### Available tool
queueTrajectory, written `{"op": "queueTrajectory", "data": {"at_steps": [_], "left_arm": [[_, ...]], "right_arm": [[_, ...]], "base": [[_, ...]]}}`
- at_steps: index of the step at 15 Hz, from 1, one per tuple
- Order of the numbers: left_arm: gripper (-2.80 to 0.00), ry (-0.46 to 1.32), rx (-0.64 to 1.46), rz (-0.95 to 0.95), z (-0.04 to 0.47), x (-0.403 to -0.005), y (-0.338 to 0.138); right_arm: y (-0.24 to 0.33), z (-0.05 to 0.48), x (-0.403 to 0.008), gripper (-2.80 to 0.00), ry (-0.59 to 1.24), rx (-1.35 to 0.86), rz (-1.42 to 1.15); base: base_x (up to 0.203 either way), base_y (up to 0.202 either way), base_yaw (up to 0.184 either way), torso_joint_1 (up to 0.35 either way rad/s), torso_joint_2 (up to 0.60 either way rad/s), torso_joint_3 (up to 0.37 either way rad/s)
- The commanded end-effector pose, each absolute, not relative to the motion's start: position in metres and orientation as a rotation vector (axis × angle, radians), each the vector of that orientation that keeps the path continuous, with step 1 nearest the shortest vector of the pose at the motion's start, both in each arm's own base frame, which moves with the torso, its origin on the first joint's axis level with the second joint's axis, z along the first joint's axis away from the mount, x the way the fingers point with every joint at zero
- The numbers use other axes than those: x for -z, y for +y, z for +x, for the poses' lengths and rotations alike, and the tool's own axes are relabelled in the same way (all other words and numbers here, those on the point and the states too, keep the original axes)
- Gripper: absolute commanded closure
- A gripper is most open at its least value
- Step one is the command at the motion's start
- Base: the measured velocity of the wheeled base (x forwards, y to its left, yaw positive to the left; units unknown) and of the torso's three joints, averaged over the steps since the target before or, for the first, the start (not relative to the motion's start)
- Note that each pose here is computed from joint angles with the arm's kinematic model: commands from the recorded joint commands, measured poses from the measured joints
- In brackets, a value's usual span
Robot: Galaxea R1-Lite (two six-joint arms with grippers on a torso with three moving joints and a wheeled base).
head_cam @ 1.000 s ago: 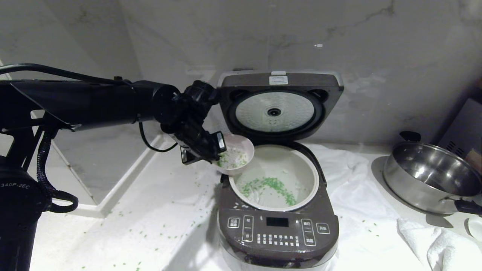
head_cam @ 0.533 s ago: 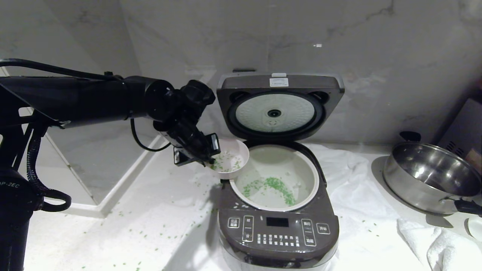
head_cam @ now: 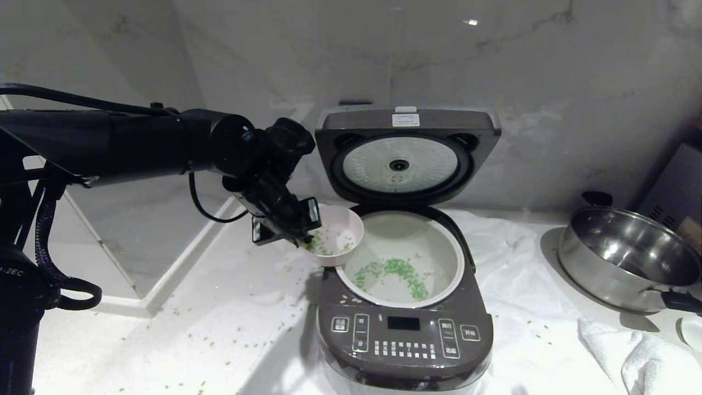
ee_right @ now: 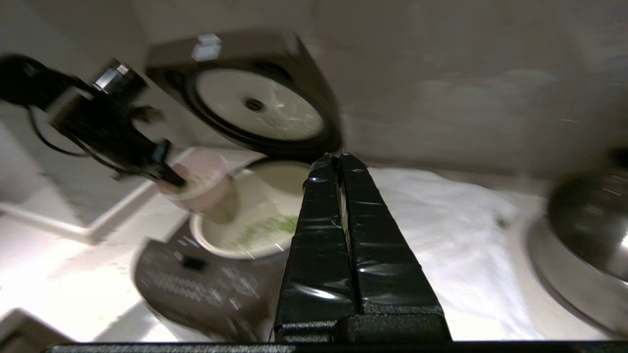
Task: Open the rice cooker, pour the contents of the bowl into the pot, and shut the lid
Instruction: Pour the water from the bowl into the rice cooker
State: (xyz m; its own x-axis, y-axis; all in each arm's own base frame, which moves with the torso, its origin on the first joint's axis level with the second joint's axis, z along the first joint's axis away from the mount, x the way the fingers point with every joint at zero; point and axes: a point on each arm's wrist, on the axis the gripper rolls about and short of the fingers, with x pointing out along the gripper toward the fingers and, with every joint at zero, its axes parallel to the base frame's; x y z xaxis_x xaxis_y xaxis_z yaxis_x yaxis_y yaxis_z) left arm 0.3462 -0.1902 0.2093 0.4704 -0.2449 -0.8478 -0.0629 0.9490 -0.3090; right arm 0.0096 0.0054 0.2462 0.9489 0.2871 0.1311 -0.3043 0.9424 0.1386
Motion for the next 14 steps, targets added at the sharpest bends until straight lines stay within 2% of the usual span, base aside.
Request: {"op": "queueTrajectory", "data": {"at_steps": [1,7,14], "left_arm": [[0.0,1.087,0.113,-0.315,0.343,-0.211,-0.191],[0.0,1.097,0.12,-0.307,0.339,-0.211,-0.195],[0.0,1.1,0.133,-0.3,0.334,-0.213,-0.199]], "right_arm": [[0.018,0.1,-0.267,0.0,0.085,-0.374,0.185],[0.045,0.224,-0.279,0.0,0.19,-0.566,0.225],[0.071,0.287,-0.26,0.0,0.308,-0.622,0.312]], "base": [[0.0,0.0,0.0,0.0,0.0,0.0],[0.0,0.0,0.0,0.0,0.0,0.0],[0.0,0.0,0.0,0.0,0.0,0.0]]}}
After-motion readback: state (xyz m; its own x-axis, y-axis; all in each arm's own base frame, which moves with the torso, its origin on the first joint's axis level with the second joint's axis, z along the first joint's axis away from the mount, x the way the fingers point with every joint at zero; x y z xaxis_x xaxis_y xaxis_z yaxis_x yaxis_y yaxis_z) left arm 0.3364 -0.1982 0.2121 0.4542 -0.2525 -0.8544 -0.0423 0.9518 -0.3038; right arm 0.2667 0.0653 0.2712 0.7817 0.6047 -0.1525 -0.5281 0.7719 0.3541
